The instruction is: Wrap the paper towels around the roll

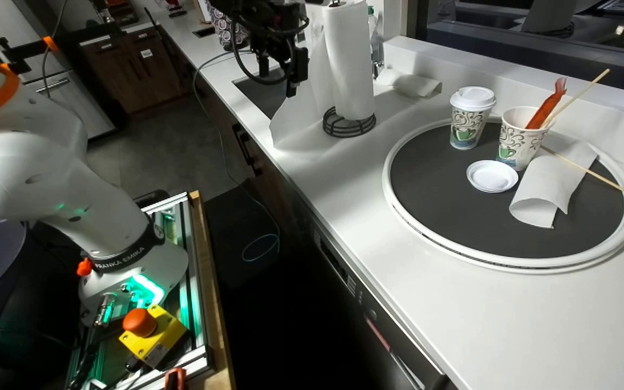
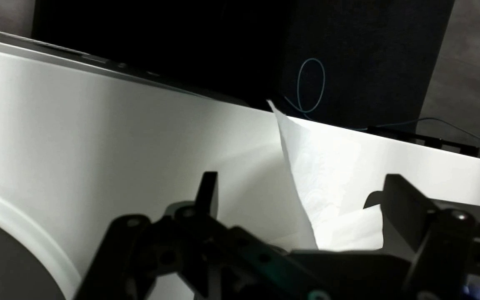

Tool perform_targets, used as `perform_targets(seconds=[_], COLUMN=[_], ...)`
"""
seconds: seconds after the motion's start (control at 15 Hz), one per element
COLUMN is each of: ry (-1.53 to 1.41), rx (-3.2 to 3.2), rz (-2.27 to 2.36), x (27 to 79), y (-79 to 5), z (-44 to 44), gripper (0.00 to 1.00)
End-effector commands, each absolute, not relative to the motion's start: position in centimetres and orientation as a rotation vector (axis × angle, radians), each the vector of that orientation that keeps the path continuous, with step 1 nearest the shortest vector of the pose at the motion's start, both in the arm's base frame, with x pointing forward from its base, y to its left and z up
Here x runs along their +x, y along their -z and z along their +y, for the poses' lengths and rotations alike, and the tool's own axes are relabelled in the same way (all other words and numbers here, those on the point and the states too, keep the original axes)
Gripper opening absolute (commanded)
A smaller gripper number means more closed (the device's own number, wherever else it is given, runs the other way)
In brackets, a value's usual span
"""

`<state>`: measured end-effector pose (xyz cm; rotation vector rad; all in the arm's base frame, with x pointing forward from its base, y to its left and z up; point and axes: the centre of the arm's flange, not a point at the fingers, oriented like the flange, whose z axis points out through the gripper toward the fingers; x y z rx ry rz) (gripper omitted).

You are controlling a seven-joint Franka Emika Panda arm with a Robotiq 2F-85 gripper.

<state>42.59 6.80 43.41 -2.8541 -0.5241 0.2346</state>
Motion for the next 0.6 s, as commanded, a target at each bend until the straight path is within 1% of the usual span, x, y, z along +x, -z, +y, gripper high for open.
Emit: perform_targets(seconds=[0.0, 0.27, 0.53], ry=[-0.209, -0.203, -0.1], rx=[-2.862, -2.827, -2.785], rz=[-0.538, -0.584, -0.633], x=[42.4, 41.9, 40.5], y=[-43.2, -38.4, -35.0], z=[7.4, 7.1, 6.2], gripper=[1.0, 1.0, 1.0])
